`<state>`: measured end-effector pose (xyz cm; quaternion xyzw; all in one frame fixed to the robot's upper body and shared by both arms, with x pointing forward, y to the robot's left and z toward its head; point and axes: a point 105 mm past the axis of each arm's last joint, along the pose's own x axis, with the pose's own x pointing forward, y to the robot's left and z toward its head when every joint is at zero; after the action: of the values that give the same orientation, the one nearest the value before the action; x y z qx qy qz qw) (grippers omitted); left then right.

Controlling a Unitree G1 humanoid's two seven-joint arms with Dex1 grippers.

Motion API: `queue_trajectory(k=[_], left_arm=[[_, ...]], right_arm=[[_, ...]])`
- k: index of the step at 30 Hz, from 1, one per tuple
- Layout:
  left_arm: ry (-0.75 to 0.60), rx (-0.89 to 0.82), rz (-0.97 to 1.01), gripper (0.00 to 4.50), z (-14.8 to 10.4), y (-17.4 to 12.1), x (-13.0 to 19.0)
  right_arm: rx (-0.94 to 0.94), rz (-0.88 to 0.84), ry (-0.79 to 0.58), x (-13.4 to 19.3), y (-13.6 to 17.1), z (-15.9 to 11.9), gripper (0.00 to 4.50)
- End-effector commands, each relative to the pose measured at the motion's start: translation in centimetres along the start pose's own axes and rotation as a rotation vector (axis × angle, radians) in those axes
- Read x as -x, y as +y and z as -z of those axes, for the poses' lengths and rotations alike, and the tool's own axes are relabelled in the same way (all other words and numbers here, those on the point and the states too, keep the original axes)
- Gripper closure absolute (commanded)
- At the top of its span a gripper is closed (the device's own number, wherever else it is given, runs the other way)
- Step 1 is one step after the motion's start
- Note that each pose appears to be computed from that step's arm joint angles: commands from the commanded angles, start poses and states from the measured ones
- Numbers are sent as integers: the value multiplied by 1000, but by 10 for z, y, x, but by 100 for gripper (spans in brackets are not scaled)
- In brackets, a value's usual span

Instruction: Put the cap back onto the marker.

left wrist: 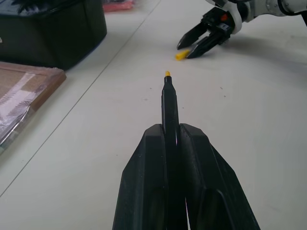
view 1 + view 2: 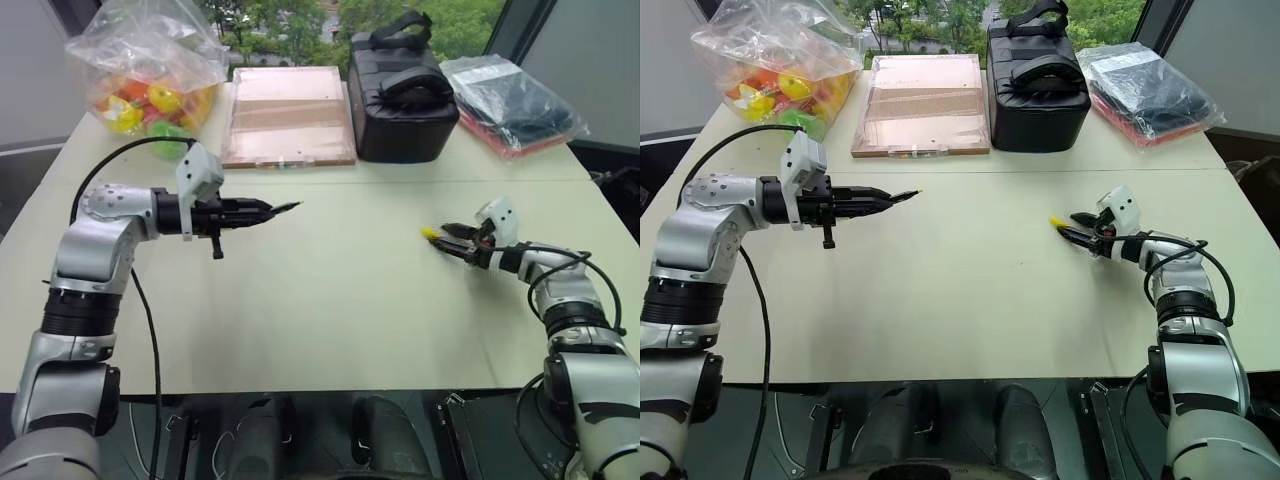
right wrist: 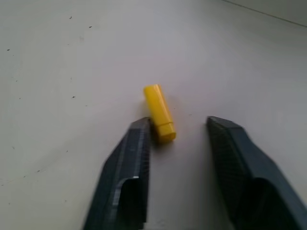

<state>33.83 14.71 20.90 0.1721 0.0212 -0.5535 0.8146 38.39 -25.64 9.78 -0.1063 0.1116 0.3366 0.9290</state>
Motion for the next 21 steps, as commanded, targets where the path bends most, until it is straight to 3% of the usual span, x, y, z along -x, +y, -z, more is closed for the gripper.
queue_trajectory(k=[1, 17, 21], left_arm=[[-30, -41, -21, 450, -12, 3, 5], [-20, -26, -80, 450, 1, 18, 8], [-21, -27, -79, 450, 4, 18, 5]], right_arm=[[5, -7, -6, -3, 2, -1, 430], [230, -41, -35, 1, 1, -45, 442], [261, -62, 0, 1, 4, -45, 442]])
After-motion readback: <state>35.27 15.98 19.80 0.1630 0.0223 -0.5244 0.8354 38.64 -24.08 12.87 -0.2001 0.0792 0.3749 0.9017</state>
